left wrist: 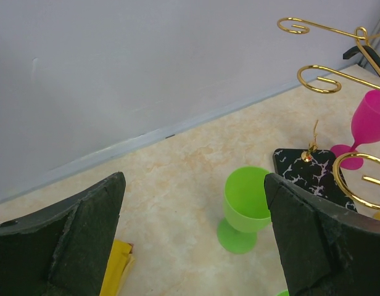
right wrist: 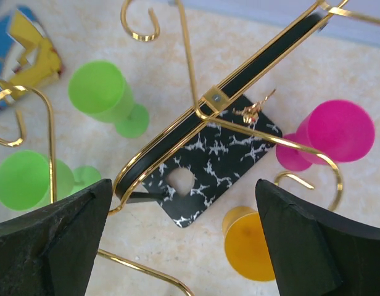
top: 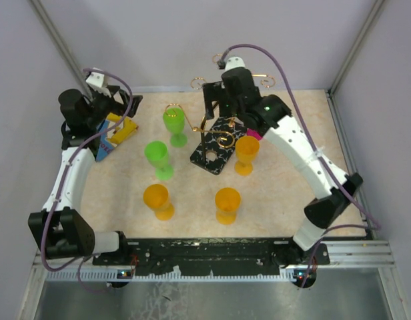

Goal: Place the wine glass upside down on the wine glass rack
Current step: Pick up the wine glass at the center of the board.

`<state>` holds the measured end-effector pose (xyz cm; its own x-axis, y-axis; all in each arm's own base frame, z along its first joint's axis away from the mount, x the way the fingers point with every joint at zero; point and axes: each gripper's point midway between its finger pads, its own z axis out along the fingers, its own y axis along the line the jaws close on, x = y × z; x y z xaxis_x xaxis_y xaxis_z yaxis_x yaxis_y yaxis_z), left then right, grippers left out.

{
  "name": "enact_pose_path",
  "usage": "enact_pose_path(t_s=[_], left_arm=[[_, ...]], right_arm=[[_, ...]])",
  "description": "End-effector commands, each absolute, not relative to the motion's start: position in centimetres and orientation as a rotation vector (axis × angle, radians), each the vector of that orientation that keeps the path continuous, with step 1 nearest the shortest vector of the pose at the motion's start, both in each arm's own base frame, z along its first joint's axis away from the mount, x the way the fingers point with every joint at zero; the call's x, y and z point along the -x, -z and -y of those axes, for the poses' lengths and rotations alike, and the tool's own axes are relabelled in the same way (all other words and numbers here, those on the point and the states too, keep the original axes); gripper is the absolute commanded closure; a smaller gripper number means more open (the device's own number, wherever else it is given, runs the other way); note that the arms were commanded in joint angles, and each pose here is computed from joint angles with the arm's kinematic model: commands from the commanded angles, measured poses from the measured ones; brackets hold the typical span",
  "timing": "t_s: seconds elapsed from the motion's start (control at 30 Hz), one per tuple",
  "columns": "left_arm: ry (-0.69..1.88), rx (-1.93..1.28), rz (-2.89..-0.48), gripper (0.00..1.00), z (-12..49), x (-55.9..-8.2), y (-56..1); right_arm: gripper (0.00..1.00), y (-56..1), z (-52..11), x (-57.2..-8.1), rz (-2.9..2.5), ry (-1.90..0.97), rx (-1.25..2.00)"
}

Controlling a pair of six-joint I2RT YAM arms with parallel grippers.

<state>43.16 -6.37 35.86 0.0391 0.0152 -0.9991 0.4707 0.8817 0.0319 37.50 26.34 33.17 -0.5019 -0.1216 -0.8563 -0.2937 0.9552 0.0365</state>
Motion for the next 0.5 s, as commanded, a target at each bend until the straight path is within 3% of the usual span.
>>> enact_pose_path(t_s=[0.0, 0.23, 0.47], left_arm=[[0.43, -0.405, -1.487, 0.0, 7.3, -43.9, -36.8], [0.499, -0.447, -1.581, 0.0, 8.1, -46.1, -32.9], [0.564, -0.602, -1.751, 0.0, 11.7, -47.7, -27.5]], right_arm=[[0.01, -42.8, -22.7, -38.0, -1.802, -0.396, 0.138], [0.01, -44.1, -18.5, -39.0, -1.753, -0.152, 0.159], [0.01, -46.4, -17.5, -38.8, -1.578, -0.14, 0.152]])
